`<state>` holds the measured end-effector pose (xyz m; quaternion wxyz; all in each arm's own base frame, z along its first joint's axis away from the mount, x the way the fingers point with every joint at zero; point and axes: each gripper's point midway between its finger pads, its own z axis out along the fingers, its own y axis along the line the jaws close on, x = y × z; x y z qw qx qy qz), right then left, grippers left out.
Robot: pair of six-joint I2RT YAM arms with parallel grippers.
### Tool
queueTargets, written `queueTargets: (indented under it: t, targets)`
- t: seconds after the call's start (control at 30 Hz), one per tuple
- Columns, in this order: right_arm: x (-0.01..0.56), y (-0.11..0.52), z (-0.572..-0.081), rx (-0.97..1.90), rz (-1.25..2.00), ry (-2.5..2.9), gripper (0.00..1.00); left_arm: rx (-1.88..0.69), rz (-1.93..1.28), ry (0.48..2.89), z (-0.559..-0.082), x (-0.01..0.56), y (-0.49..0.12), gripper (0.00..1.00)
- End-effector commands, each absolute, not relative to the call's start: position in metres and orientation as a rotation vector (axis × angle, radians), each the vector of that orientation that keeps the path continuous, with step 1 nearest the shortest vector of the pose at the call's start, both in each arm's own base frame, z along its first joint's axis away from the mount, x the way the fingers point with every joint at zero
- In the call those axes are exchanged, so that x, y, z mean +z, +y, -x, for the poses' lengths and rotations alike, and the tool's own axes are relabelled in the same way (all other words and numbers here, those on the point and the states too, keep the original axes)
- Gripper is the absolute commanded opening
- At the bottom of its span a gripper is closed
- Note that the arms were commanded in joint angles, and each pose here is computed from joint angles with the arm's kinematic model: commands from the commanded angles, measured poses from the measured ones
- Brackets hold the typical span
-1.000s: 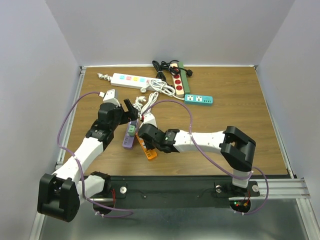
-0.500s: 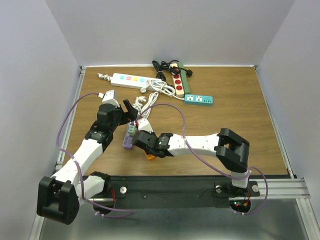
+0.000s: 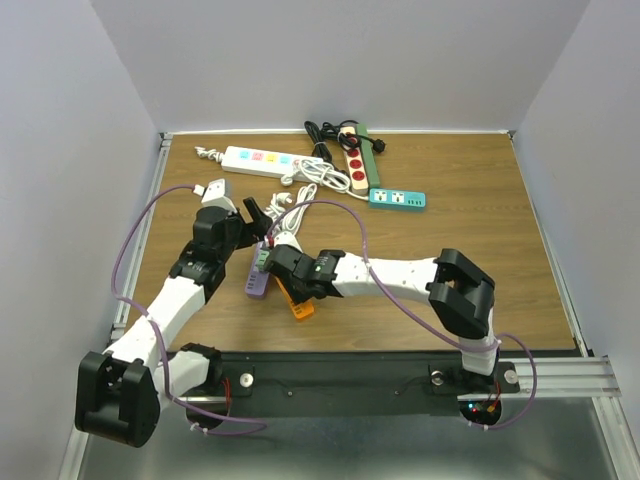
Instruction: Insert the plug
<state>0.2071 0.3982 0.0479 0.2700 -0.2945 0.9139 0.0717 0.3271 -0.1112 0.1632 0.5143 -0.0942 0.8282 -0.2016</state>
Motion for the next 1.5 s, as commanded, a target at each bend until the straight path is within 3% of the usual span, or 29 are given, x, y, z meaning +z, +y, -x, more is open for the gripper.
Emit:
queueTargets:
  t: [0.0, 0.57, 1.0, 1.27, 1.47]
  targets:
    - [-0.070, 0.265, -0.163, -0.377, 1.058, 2.920, 0.00, -0.536, 0.180, 1.949, -0.328, 0.175, -0.121, 0.98]
    - [-0.033, 0.298, -0.225, -0.304, 0.902, 2.840, 0.00, -0.562, 0.163, 1.958, -0.329, 0.172, -0.126, 0.98]
    - [-0.023, 0.319, -0.243, -0.207, 0.842, 2.826, 0.01, -0.573, 0.153, 1.964, -0.329, 0.172, -0.128, 0.98]
    - [-0.010, 0.322, -0.248, -0.185, 0.786, 2.797, 0.34, -0.582, 0.151, 1.964, -0.328, 0.172, -0.130, 0.98]
    - [0.003, 0.330, -0.255, -0.133, 0.748, 2.755, 0.47, -0.583, 0.150, 1.963, -0.328, 0.172, -0.130, 0.98]
